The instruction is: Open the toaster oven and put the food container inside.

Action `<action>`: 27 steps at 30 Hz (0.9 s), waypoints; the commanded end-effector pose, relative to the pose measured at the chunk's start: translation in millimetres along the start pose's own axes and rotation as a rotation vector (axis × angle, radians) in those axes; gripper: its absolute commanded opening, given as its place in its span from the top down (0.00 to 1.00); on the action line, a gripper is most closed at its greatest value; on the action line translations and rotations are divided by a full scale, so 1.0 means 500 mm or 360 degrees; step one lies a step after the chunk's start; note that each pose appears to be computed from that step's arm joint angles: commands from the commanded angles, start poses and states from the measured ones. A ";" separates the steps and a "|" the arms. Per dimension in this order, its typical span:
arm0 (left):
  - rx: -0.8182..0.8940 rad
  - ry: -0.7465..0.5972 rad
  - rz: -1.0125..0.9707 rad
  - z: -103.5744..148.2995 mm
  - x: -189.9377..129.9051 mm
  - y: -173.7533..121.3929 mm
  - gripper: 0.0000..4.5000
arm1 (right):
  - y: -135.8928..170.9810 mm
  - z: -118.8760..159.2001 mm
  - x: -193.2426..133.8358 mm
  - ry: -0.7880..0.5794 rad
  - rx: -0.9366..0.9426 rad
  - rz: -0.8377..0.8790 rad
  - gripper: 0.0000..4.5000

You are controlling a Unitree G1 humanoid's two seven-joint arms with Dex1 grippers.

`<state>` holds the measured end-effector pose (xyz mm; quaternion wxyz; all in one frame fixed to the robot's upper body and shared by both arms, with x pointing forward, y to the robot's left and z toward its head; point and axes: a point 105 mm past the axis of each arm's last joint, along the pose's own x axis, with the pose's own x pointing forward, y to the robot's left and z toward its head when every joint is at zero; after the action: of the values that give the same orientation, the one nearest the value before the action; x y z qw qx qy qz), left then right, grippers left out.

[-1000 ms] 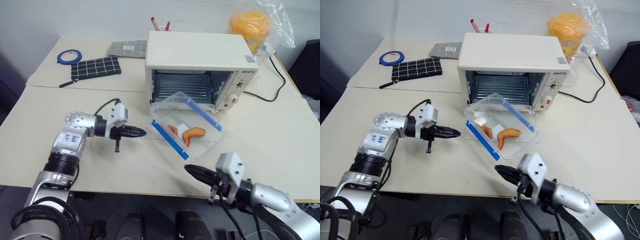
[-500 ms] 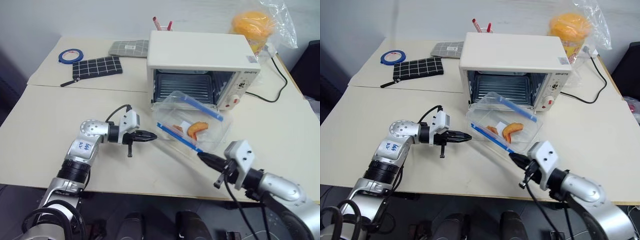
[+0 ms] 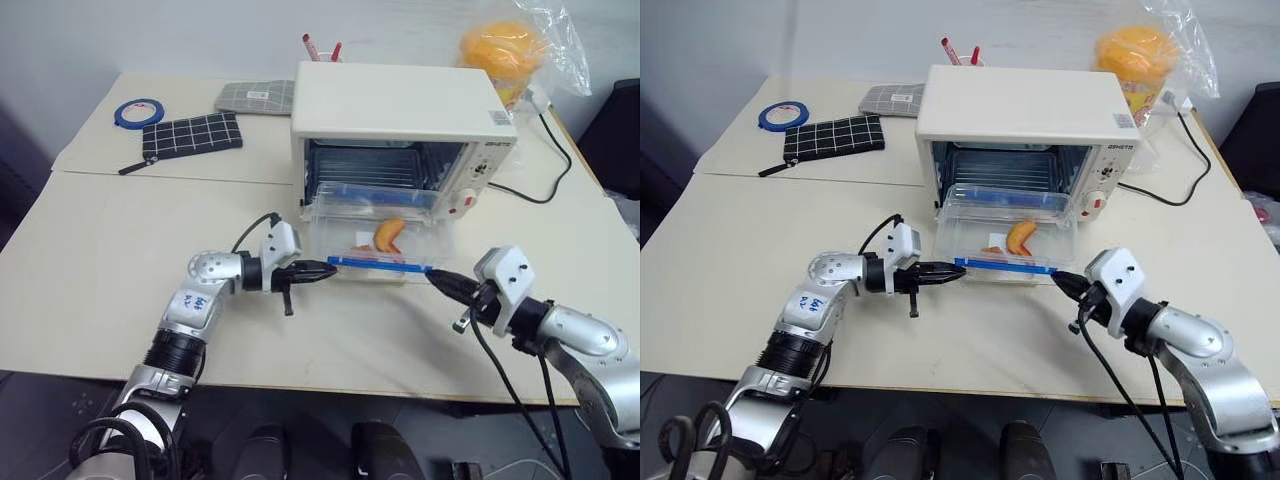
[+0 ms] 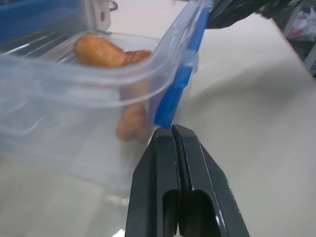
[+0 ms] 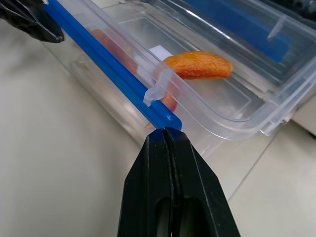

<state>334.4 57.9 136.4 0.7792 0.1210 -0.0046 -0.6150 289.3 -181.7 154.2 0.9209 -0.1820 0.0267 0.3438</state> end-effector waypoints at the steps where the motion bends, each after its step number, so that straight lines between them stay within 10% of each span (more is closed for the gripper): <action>1: 0.0020 -0.0076 0.0119 0.023 0.016 0.018 0.99 | -0.024 0.000 0.009 0.0000 -0.0098 -0.0005 1.00; 13: -0.0039 -0.0241 0.0700 0.055 0.035 0.141 0.99 | -0.143 0.053 0.078 -0.0131 -0.0306 -0.0252 1.00; 27: 0.0024 -0.0340 0.0686 0.081 0.058 0.153 0.99 | -0.179 0.064 0.073 -0.0143 -0.0315 -0.0366 1.00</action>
<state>409.1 38.1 173.2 0.8905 0.0498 -0.0912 -0.4430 379.0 -201.5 188.9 0.9332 -0.2486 -0.0466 0.2552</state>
